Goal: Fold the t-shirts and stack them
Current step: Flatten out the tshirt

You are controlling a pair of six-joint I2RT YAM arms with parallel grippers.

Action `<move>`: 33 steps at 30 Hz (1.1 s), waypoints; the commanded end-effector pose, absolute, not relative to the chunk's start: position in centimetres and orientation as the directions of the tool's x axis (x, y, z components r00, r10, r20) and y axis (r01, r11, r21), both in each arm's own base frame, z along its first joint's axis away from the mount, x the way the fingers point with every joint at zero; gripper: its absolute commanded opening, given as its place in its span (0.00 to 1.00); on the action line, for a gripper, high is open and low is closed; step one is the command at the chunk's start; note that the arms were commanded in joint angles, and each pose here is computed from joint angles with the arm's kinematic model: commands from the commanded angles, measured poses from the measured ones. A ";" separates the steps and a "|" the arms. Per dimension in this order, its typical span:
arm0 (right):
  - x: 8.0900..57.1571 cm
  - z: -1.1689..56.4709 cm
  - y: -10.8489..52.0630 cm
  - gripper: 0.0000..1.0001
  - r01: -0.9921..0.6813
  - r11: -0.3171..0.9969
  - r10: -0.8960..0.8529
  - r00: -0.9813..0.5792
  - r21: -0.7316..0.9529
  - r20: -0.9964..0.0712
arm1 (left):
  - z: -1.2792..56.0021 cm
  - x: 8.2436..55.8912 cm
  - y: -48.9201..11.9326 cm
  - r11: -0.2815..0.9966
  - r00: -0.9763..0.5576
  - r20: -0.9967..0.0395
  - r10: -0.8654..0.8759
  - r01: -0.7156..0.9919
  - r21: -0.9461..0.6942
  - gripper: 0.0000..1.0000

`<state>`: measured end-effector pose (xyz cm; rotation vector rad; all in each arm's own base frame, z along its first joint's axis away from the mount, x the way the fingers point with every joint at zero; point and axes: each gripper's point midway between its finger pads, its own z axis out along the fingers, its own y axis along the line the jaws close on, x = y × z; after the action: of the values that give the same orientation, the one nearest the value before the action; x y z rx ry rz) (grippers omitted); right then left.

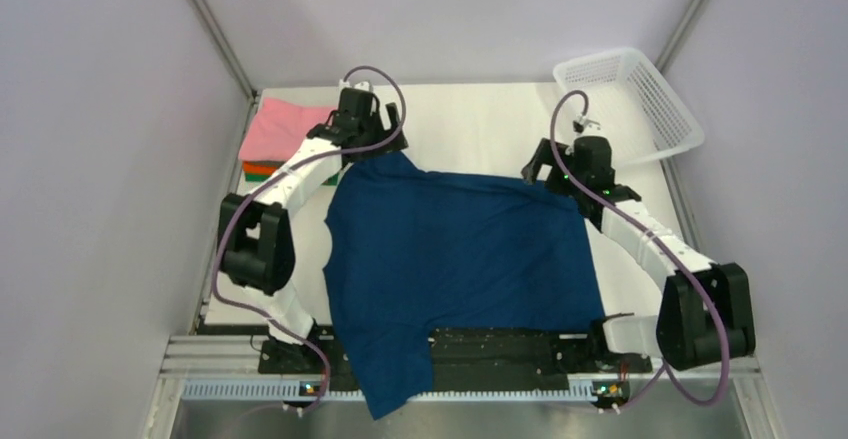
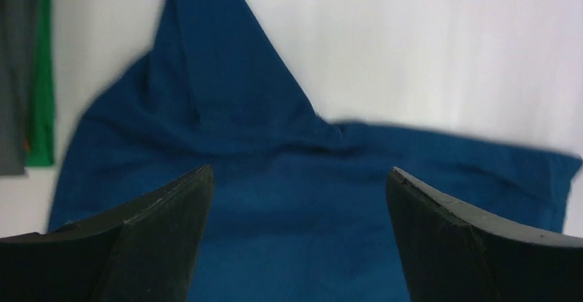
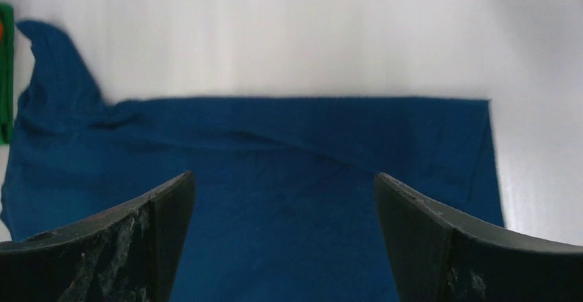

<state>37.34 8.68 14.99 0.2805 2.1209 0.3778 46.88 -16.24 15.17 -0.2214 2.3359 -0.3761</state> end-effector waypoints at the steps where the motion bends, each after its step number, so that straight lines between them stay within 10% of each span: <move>1: 35.4 10.9 12.1 0.99 -0.031 0.931 0.257 -0.655 0.364 -0.711 | 16.8 40.8 -21.4 0.879 -0.697 -0.653 -0.296 0.068 -0.472 0.99; 13: 39.6 6.1 13.6 0.99 0.031 0.907 0.348 -0.615 0.420 -0.707 | 6.5 30.6 -19.9 0.916 -0.826 -0.499 -0.261 -0.050 -0.397 0.99; 33: 52.7 10.6 12.1 0.99 0.147 0.885 0.465 -0.322 0.442 -0.825 | 2.2 27.4 -16.3 0.946 -0.852 -0.440 -0.284 -0.176 -0.271 0.99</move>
<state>47.97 12.33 6.02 0.4539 2.0278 0.3559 28.91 -17.89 3.49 -0.2905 2.5699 -0.3852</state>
